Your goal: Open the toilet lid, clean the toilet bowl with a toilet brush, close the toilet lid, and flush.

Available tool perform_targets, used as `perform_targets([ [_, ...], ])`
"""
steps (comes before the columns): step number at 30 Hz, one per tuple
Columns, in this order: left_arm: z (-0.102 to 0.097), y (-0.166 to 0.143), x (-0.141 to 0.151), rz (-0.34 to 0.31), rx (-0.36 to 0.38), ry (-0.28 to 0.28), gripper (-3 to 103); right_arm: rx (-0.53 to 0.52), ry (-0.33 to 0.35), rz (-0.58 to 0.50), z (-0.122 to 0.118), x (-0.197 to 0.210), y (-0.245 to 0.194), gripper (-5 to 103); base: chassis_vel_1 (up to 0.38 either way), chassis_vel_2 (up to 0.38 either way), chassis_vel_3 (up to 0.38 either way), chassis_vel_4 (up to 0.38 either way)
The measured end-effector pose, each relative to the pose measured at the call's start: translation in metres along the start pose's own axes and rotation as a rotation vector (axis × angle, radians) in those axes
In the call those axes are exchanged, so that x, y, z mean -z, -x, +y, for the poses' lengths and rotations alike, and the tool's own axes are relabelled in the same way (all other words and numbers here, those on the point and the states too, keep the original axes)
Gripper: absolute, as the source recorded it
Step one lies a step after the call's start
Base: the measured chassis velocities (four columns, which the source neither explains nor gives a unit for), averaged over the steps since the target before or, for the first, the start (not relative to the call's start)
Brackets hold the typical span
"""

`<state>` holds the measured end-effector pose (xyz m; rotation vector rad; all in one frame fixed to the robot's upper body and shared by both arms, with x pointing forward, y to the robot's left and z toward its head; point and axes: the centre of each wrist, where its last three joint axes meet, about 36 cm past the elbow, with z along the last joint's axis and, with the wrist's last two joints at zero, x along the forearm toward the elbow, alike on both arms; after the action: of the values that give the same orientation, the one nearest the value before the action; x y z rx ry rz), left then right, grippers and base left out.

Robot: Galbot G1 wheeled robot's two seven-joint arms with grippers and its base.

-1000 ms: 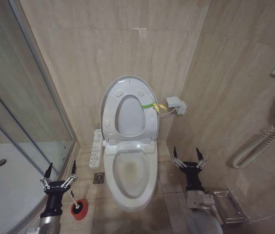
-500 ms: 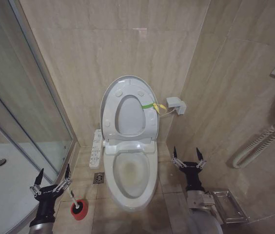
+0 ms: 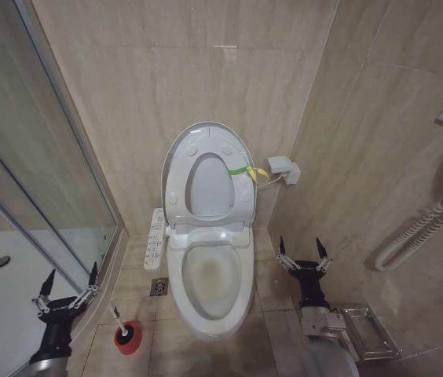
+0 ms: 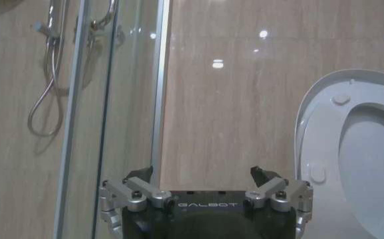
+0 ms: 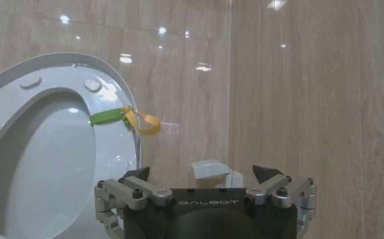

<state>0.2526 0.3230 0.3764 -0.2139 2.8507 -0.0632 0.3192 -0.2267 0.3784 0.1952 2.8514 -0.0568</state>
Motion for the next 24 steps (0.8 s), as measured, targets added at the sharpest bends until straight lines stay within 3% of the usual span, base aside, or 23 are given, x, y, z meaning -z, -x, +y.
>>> perform_targets([
  [6, -0.011, 0.000, -0.002, 0.027, 0.012, 0.033, 99, 0.000, 0.000, 0.000, 0.000, 0.000, 0.000, 100, 0.000, 0.000, 0.000, 0.000],
  [10, -0.029, -0.001, -0.005, 0.042, 0.006, 0.006, 100, 0.000, 0.000, 0.000, 0.000, 0.000, 0.000, 100, 0.000, 0.000, 0.000, 0.000],
  [13, -0.059, -0.006, -0.009, 0.053, -0.030, -0.046, 100, 0.000, 0.000, 0.000, 0.000, 0.000, 0.000, 100, 0.000, 0.000, 0.000, 0.000],
  [16, -0.071, -0.007, -0.011, 0.056, -0.053, -0.054, 100, 0.000, 0.000, 0.000, 0.000, 0.000, 0.000, 100, 0.000, 0.000, 0.000, 0.000],
  [24, -0.059, -0.001, -0.011, 0.052, -0.054, 0.002, 99, 0.000, 0.000, 0.000, 0.000, 0.000, 0.000, 100, 0.000, 0.000, 0.000, 0.000],
])
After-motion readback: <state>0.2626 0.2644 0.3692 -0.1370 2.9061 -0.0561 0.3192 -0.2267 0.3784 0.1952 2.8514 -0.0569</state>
